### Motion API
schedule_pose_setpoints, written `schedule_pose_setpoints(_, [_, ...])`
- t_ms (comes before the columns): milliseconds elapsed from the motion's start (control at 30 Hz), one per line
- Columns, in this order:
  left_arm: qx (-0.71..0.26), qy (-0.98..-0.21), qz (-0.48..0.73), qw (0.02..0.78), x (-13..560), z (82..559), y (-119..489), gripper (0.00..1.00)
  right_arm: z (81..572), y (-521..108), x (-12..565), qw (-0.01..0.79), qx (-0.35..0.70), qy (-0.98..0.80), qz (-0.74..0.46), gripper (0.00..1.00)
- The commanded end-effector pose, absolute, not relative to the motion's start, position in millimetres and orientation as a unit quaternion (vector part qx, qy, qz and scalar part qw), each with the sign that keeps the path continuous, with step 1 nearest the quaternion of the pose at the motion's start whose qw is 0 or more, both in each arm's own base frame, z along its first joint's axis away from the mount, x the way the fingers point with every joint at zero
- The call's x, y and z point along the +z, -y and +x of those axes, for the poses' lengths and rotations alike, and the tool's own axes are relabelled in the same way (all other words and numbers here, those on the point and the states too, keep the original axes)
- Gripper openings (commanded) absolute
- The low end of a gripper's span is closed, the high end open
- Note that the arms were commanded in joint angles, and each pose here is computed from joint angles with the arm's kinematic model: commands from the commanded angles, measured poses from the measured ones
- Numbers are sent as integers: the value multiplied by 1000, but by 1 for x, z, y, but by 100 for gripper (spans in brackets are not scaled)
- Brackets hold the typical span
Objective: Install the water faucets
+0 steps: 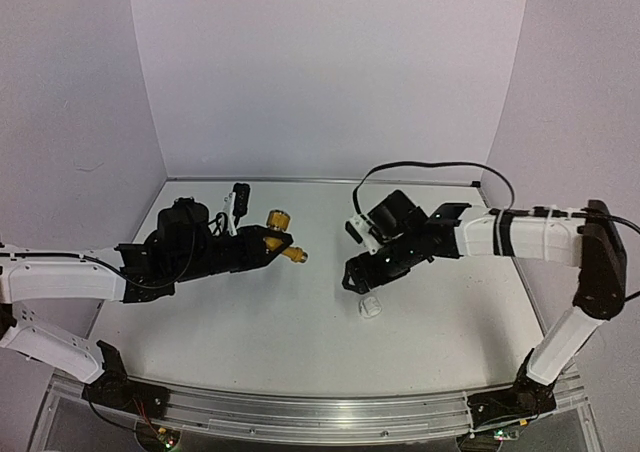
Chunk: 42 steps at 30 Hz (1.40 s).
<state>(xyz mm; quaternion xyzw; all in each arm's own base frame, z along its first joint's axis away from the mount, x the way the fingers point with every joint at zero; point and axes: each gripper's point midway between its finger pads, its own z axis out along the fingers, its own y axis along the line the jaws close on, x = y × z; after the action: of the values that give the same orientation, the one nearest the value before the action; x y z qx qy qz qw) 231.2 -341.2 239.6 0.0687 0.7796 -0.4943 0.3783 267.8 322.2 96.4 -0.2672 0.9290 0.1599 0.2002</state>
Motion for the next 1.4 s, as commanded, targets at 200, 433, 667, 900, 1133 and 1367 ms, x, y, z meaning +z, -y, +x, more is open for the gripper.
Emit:
schedule_pose_setpoints(200, [-629,-677,69,377,320,215,355,0,214,-410,279,307,570,-686,-331,74])
schedule_pose_setpoints(433, [-648,-666,73,363,322,210,360,0,214,-425,285,305,598,-657,-342,59])
schedule_pose_setpoints(667, [-650,-666,79,356,319,209,362,0,216,-430,287,305,614,-647,-334,46])
schedule_pose_setpoints(900, [-651,-668,86,349,315,206,364,2,215,-430,288,311,613,-641,-341,0])
schedule_pose_setpoints(1133, [-670,-670,113,300,309,201,353,69,209,-417,281,318,589,-639,-378,0])
schedule_pose_setpoints(1367, [-672,-672,198,240,303,173,353,69,207,-405,277,289,578,-644,-409,0])
